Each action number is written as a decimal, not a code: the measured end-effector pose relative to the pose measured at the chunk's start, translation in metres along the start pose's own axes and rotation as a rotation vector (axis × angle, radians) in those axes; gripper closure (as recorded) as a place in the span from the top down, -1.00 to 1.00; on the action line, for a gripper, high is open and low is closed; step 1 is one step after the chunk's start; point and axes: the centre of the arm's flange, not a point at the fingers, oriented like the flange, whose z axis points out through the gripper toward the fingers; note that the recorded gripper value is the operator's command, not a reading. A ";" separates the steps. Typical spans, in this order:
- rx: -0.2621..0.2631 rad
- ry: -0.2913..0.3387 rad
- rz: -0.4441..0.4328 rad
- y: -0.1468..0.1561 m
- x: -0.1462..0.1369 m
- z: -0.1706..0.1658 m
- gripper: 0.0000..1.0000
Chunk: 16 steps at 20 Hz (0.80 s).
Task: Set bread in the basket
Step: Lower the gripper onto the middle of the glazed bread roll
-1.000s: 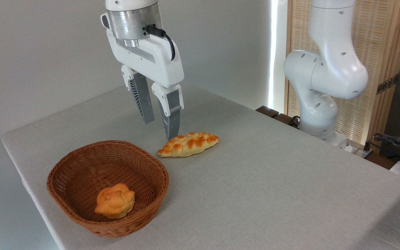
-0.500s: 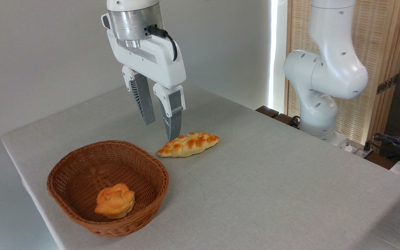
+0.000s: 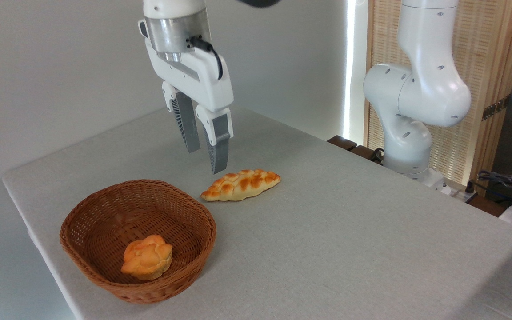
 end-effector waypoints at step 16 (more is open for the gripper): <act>-0.055 -0.096 0.293 0.120 0.004 0.156 0.97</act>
